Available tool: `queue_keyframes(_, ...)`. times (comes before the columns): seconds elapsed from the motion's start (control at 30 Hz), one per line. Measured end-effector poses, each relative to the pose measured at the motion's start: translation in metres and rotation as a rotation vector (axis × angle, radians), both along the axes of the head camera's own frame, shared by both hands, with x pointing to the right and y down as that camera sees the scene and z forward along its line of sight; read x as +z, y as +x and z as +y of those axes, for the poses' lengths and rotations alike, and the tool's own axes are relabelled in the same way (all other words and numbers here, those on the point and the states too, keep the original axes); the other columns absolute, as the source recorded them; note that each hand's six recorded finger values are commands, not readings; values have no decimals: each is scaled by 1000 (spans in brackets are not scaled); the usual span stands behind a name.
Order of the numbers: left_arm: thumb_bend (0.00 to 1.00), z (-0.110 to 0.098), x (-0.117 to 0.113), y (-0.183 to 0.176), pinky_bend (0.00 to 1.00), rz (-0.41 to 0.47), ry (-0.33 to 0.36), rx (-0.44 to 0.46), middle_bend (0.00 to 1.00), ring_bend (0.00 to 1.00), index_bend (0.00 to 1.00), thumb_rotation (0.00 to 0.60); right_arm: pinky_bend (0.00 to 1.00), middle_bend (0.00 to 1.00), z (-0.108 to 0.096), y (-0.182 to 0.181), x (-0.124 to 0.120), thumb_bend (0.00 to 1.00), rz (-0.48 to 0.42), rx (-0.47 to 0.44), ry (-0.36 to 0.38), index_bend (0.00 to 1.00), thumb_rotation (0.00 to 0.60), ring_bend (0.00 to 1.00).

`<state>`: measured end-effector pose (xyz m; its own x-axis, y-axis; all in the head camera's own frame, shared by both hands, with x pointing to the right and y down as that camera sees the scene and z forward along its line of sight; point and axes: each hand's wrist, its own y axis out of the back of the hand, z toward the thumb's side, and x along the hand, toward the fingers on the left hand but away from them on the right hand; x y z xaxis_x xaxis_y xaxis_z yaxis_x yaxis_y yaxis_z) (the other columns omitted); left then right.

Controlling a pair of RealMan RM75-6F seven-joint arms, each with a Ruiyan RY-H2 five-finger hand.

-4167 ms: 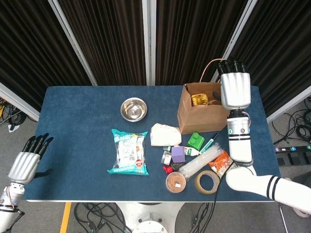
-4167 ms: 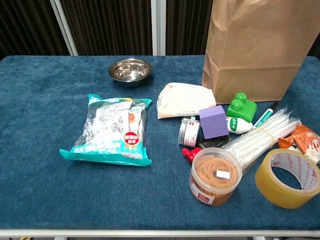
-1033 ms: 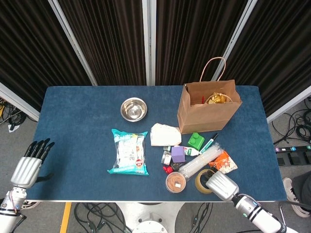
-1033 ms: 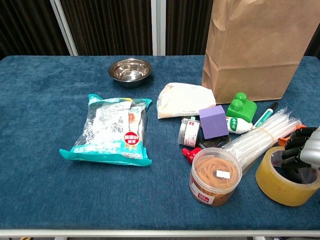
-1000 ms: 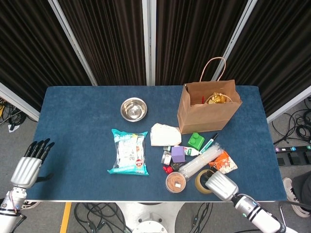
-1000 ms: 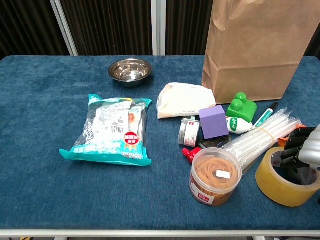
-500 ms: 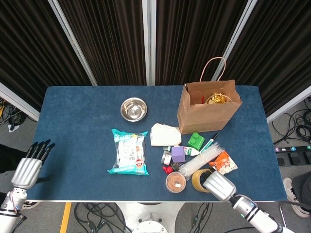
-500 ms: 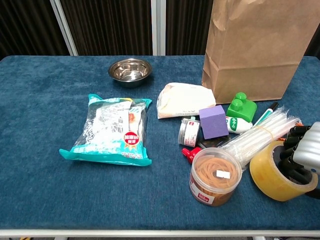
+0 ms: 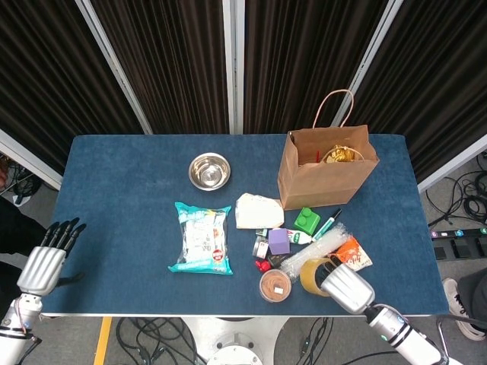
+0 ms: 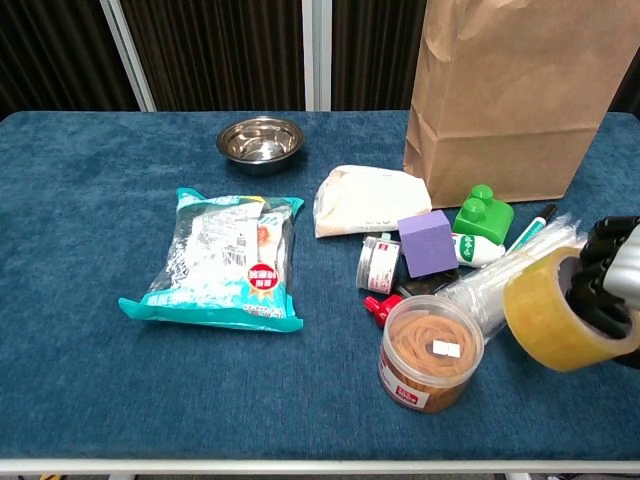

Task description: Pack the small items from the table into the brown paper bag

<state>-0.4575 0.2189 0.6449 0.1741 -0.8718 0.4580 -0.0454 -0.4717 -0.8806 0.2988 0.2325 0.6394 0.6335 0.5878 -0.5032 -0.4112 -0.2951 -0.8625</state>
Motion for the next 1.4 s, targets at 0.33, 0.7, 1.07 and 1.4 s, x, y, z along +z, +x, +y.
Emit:
queue_keyframes(0.33,57,-2,-4,3,49,4,5,5,67,0,97,600,389,647,-67,-30,-81,244,-177,73,220,795,600,479)
queue_keyframes(0.7,57,-6,-5,2,49,-1,7,2,66,0,97,600,424,646,-170,-72,-156,264,-267,160,456,795,600,497)
queue_keyframes(1.07,57,-5,0,-4,50,0,-6,-14,67,0,97,600,424,646,-250,-83,-159,271,-195,303,508,795,600,497)
queue_keyframes(1.4,57,-3,3,-7,50,-1,-14,-21,66,0,97,600,424,645,-295,-58,-132,271,-129,478,516,802,600,496)
